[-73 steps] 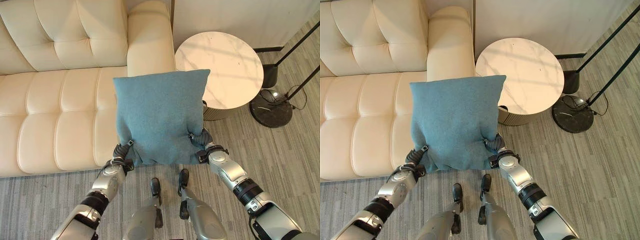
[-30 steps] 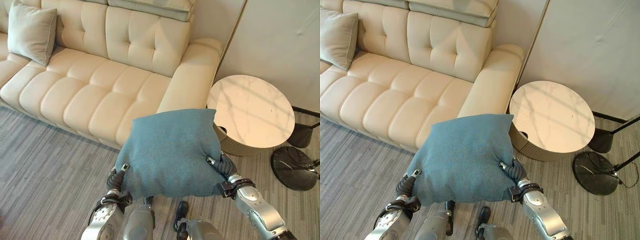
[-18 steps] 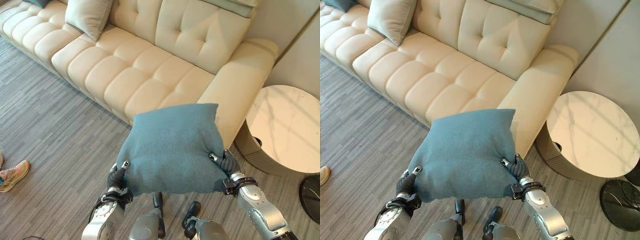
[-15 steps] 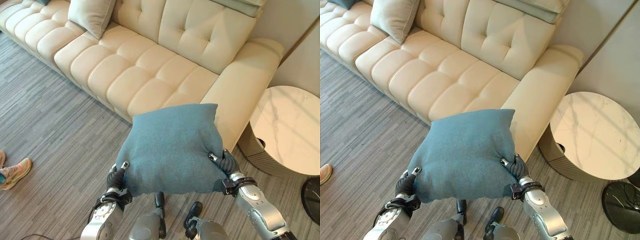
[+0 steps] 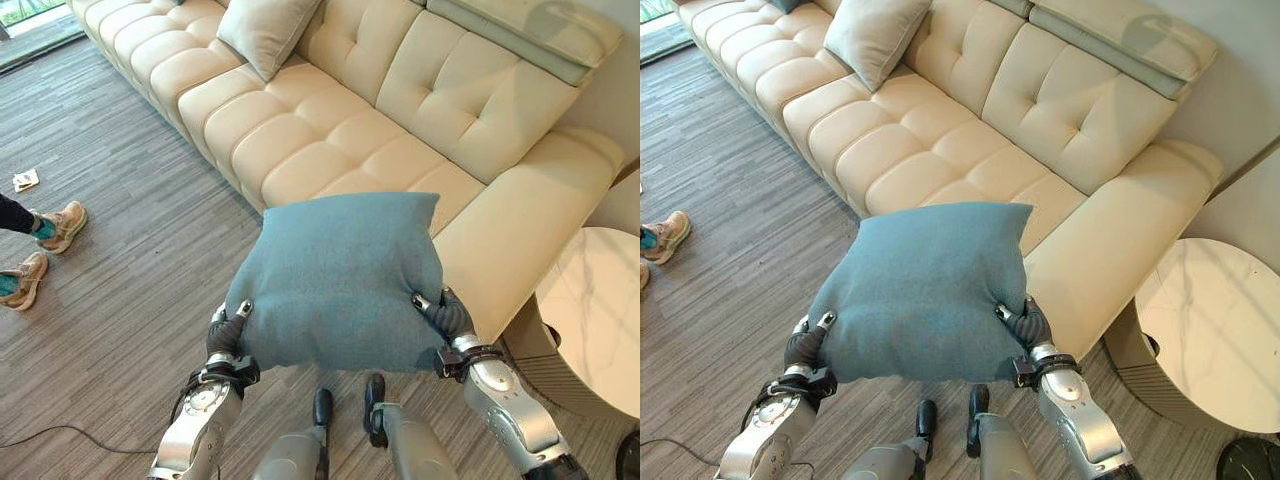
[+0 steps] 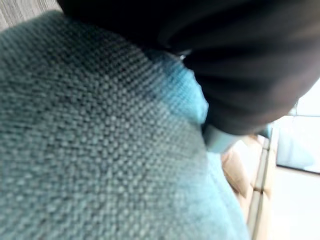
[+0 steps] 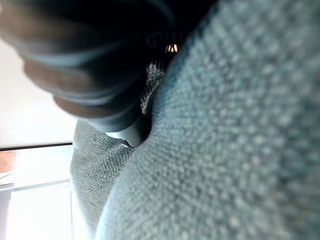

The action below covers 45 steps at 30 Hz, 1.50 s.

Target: Pick up all the scattered cushions and arrange them neatly on the sofa.

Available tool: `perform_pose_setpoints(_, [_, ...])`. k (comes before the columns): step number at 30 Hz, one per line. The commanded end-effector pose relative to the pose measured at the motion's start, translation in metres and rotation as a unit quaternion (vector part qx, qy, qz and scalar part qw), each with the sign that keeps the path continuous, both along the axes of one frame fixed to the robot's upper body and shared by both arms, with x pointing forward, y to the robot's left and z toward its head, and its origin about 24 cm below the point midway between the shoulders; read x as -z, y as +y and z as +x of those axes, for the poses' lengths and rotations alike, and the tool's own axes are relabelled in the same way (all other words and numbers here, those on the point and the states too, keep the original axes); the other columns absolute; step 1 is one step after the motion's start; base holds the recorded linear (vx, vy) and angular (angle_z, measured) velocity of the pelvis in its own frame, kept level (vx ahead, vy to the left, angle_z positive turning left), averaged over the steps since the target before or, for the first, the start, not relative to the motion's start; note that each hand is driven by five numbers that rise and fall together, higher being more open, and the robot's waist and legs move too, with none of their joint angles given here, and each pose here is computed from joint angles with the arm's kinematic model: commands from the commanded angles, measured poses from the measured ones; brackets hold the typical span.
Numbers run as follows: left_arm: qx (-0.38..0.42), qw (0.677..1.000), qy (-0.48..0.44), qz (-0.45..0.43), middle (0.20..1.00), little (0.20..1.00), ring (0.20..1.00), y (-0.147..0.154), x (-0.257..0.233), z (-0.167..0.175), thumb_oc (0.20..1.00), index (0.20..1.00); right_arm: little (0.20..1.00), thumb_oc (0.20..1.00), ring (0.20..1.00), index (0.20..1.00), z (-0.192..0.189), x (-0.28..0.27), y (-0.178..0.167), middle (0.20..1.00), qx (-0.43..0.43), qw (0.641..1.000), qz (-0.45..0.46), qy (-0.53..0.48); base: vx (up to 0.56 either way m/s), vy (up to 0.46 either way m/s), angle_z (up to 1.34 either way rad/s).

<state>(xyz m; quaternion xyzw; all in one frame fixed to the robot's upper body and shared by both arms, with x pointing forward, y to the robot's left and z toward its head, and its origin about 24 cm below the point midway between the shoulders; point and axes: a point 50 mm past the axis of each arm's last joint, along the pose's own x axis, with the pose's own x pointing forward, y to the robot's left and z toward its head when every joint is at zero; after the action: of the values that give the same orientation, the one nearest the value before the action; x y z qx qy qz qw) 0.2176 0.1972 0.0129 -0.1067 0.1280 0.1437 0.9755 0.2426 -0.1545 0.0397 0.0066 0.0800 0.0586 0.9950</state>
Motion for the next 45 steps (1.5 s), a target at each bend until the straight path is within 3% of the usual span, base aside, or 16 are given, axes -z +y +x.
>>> perform_pose_setpoints(1, [0.034,0.991,-0.133,0.009,0.2,0.2,0.2,-0.011,-0.046,0.012,0.2,0.2,0.2,0.2,0.2,0.2,0.011,-0.04,0.027,0.2,-0.046,0.991,0.066,-0.105,0.37,-0.085,0.36])
perform_pose_setpoints(14, [0.036,0.991,-0.124,-0.039,0.2,0.2,0.2,-0.021,-0.04,0.002,0.2,0.2,0.2,0.2,0.2,0.2,0.003,-0.032,0.006,0.2,-0.015,0.994,0.062,-0.093,0.35,-0.093,0.14])
perform_pose_setpoints(26, [0.031,0.995,-0.089,-0.038,0.2,0.2,0.2,-0.02,-0.025,-0.01,0.2,0.2,0.2,0.2,0.2,0.2,-0.008,-0.012,0.0,0.2,-0.002,0.998,0.034,-0.05,0.25,0.261,-0.71])
perform_pose_setpoints(33, [-0.003,0.994,-0.113,0.009,0.2,0.2,0.2,0.0,-0.038,0.001,0.2,0.2,0.2,0.2,0.2,0.2,0.002,-0.012,0.022,0.2,-0.025,0.997,0.043,-0.054,0.1,0.332,-1.34])
perform_pose_setpoints(37, [-0.039,0.993,-0.111,0.002,0.2,0.2,0.2,0.008,-0.036,-0.001,0.2,0.2,0.2,0.2,0.2,0.2,0.004,-0.009,0.028,0.2,-0.035,0.997,0.045,-0.047,0.06,0.032,-1.33])
perform_pose_setpoints(45, [-0.029,0.995,-0.095,-0.028,0.2,0.2,0.2,-0.004,-0.026,-0.008,0.2,0.2,0.2,0.2,0.2,0.2,-0.004,-0.003,0.015,0.2,-0.013,0.998,0.049,-0.037,0.14,-0.141,-0.27])
